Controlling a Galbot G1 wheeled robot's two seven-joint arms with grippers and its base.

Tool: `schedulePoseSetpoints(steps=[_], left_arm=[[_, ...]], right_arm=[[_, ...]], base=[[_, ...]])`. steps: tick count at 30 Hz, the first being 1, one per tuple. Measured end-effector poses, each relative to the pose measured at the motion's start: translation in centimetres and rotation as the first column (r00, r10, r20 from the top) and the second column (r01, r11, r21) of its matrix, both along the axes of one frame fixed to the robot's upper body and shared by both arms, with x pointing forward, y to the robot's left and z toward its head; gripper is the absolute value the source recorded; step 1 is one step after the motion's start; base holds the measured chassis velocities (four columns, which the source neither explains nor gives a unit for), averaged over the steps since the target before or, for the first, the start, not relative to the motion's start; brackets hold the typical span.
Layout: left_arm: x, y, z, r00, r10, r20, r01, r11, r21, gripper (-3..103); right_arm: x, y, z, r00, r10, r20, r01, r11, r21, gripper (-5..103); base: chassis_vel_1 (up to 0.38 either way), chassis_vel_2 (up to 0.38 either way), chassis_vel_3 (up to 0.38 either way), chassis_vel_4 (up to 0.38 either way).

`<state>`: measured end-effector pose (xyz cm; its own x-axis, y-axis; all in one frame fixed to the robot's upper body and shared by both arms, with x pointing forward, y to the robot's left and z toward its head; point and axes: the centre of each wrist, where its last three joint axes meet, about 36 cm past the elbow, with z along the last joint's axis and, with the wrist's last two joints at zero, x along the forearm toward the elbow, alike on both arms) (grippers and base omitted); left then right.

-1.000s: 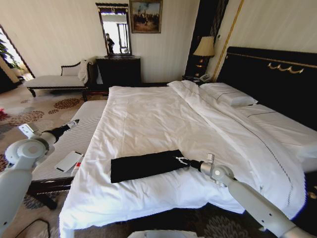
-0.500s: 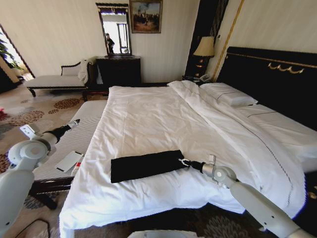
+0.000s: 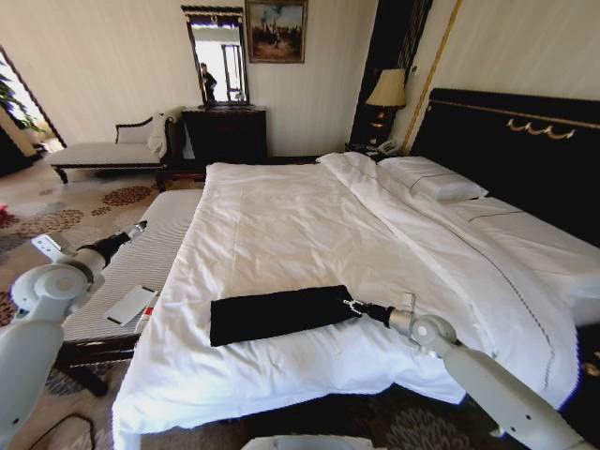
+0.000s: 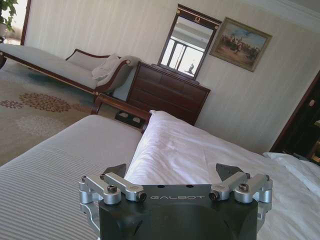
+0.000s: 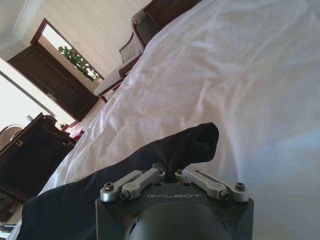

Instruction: Fold the clothes on the bed.

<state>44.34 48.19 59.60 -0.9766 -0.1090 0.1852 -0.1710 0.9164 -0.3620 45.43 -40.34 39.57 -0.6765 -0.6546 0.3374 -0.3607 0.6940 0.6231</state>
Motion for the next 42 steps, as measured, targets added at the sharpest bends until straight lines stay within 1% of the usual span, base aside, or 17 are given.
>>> schedulePoseSetpoints(steps=[3,8,12,14,16,17,19,20,22,24,27,28,32,36,38,40,42], left_arm=[[0.0,0.1,0.1,1.000,0.004,0.002,-0.004,1.000,0.001,100],[-0.1,0.3,0.7,1.000,0.017,0.011,-0.017,1.000,-0.011,100],[-0.2,0.5,1.4,0.999,0.035,-0.005,-0.035,0.999,-0.017,100],[-0.4,0.2,2.2,0.999,0.039,0.002,-0.039,0.999,-0.017,100],[-1.0,-0.6,3.9,0.998,0.036,0.046,-0.036,0.999,-0.011,100],[-1.0,-0.6,3.9,0.998,0.036,0.046,-0.036,0.999,-0.011,100],[-1.6,-1.5,5.6,0.995,0.030,0.095,-0.030,1.000,0.001,100],[-2.4,-2.4,7.2,0.991,0.021,0.136,-0.023,1.000,0.010,100],[-2.8,-2.9,8.0,0.988,0.014,0.152,-0.016,1.000,0.017,100],[-4.3,-4.5,9.9,0.982,-0.008,0.189,-0.001,0.999,0.049,100],[-5.3,-5.3,11.0,0.977,-0.023,0.213,0.008,0.997,0.073,100],[-6.2,-6.0,11.8,0.972,-0.038,0.233,0.017,0.996,0.091,100],[-7.6,-7.1,12.9,0.962,-0.067,0.263,0.041,0.994,0.104,100],[-8.3,-7.9,13.4,0.956,-0.090,0.280,0.063,0.993,0.103,100],[-8.6,-8.3,13.6,0.951,-0.103,0.292,0.077,0.992,0.098,100],[-8.9,-8.8,14.0,0.943,-0.123,0.308,0.098,0.991,0.094,100],[-8.9,-8.9,14.1,0.942,-0.126,0.312,0.101,0.990,0.095,100]], right_arm=[[0.0,-0.9,0.8,1.000,-0.011,0.009,0.011,1.000,-0.013,3],[-1.3,-2.8,2.7,1.000,-0.013,0.014,0.014,0.998,-0.069,3],[-1.8,-3.9,4.0,0.999,-0.027,0.021,0.029,0.993,-0.112,3],[-1.9,-4.1,4.3,0.999,-0.043,0.019,0.045,0.990,-0.133,3],[-1.8,-3.6,4.5,0.997,-0.074,0.017,0.076,0.984,-0.160,3],[-1.8,-3.6,4.5,0.997,-0.074,0.017,0.076,0.984,-0.160,3],[-1.6,-2.4,4.3,0.995,-0.103,0.017,0.104,0.980,-0.172,3],[-1.5,-1.0,4.4,0.992,-0.129,0.009,0.128,0.975,-0.179,3],[-1.5,-0.3,4.6,0.989,-0.146,0.003,0.143,0.972,-0.188,3],[-1.5,1.9,6.0,0.981,-0.193,-0.012,0.185,0.956,-0.229,3],[-1.7,2.8,7.3,0.977,-0.213,-0.016,0.202,0.945,-0.257,3],[-2.1,3.5,8.7,0.974,-0.226,-0.013,0.213,0.934,-0.285,3],[-2.6,4.4,11.0,0.970,-0.243,-0.009,0.227,0.919,-0.323,3],[-3.2,5.5,12.2,0.974,-0.228,-0.012,0.211,0.920,-0.330,3],[-3.4,6.5,12.4,0.977,-0.212,-0.018,0.194,0.923,-0.331,3],[-3.2,8.7,11.5,0.982,-0.185,-0.050,0.159,0.932,-0.325,3],[-2.9,9.4,11.1,0.982,-0.177,-0.059,0.149,0.934,-0.323,3]], base=[[0.000,0.000,0.000,0.000],[0.000,0.000,0.000,0.000],[0.000,0.000,0.000,0.000],[0.000,0.000,0.000,0.000],[0.000,0.000,0.000,0.000],[0.000,0.000,0.000,0.000],[0.000,0.000,0.000,0.000],[0.000,0.000,0.000,0.000],[0.000,0.000,0.000,0.000],[0.000,0.000,0.000,0.000],[0.000,0.000,0.000,0.000],[0.000,0.000,0.000,0.000],[0.000,0.000,0.000,0.000],[0.000,0.000,0.000,0.000],[0.000,0.000,0.000,0.000],[0.000,0.000,0.000,0.000],[0.000,0.000,0.000,0.000]])
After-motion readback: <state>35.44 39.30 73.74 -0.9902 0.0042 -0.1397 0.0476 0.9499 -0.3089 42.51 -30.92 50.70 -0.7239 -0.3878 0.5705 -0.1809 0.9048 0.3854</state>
